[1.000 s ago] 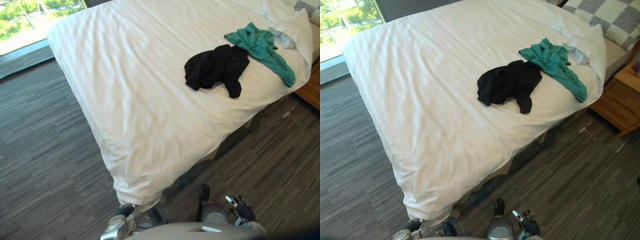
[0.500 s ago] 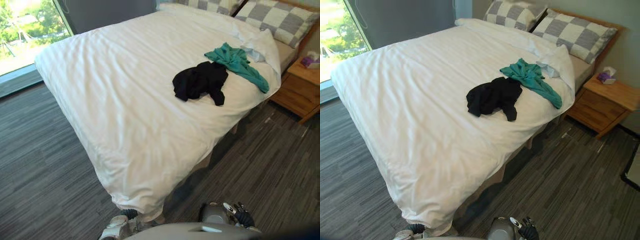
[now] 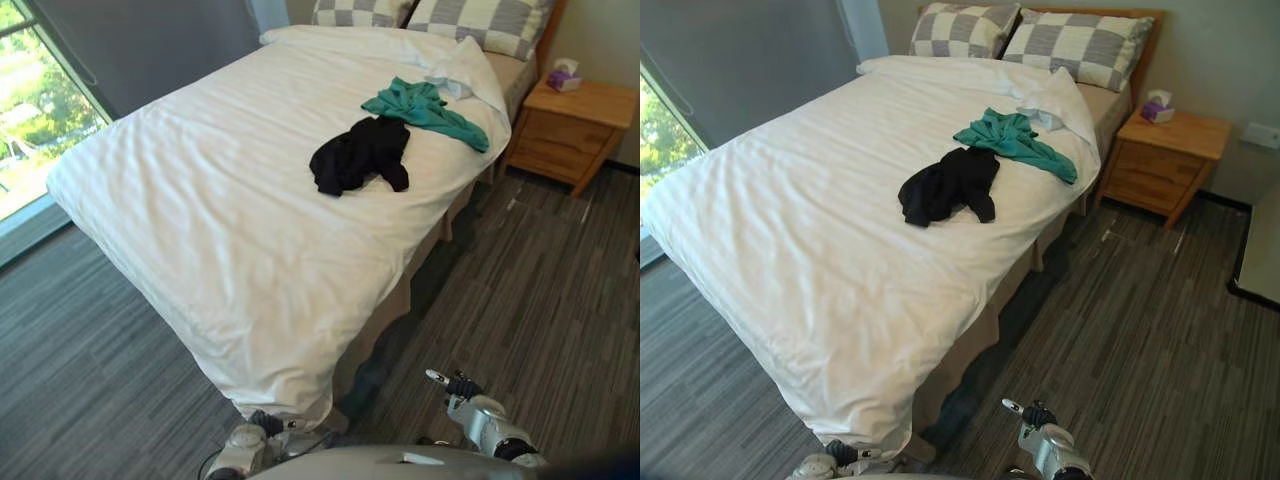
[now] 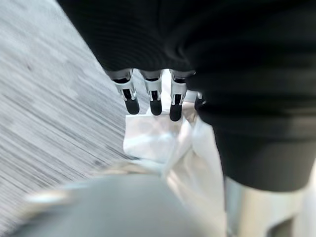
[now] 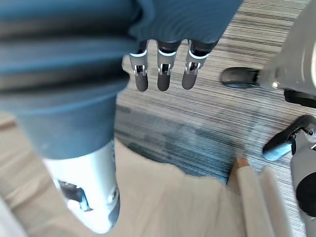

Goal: Tidy the bed and pick cloth on bed and put in laundry

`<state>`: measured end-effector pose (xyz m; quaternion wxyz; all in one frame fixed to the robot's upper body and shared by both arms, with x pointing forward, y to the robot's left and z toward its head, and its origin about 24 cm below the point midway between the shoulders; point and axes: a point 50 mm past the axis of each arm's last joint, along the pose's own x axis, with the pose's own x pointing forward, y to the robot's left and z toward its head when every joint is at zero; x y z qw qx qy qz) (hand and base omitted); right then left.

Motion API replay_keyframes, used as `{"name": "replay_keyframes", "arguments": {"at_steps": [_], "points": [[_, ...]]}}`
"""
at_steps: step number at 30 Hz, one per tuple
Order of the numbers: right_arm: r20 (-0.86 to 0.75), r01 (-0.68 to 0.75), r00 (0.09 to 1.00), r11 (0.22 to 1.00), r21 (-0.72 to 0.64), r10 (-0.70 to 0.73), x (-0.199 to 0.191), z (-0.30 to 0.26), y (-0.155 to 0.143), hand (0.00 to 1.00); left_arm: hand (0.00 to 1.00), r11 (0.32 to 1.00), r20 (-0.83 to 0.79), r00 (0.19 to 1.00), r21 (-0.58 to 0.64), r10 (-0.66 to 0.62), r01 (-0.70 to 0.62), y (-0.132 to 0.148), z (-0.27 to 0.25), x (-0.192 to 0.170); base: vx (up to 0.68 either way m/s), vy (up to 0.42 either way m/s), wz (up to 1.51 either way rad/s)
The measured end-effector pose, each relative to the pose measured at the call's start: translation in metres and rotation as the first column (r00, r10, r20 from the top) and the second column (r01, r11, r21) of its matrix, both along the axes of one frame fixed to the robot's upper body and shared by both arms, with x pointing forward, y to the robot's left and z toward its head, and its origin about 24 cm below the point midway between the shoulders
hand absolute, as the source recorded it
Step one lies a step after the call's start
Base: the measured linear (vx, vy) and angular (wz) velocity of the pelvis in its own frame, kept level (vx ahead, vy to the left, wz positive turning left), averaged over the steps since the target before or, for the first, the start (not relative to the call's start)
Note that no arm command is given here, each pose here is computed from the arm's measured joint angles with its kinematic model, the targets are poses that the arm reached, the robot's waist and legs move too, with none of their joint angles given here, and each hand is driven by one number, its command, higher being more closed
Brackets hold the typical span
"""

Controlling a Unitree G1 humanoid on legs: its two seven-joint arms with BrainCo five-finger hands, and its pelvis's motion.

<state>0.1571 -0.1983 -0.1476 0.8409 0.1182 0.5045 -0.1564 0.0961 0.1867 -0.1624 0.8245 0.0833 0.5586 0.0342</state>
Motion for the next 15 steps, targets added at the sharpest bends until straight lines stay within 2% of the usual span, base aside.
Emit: {"name": "replay_keyframes", "arguments": {"at_steps": [8,12,15], "points": [[-0.021,0.067,0.997,0.995,-0.071,-0.068,0.000,0.001,-0.010,0.00,0.00,0.999,0.048,0.999,-0.041,-0.018,0.020,0.005,0.000,-0.005,-0.09,0.174,-0.74],[-0.082,0.096,0.991,0.987,-0.127,-0.107,-0.009,-0.002,-0.012,0.00,0.00,0.988,0.077,0.989,-0.078,-0.125,0.131,0.009,0.002,-0.004,-0.02,0.225,-0.20],[-0.092,0.130,0.985,0.979,-0.159,-0.146,-0.010,-0.001,-0.014,0.00,0.00,0.970,0.093,0.977,-0.133,-0.190,0.201,-0.005,0.001,0.000,-0.06,0.222,0.21]]}}
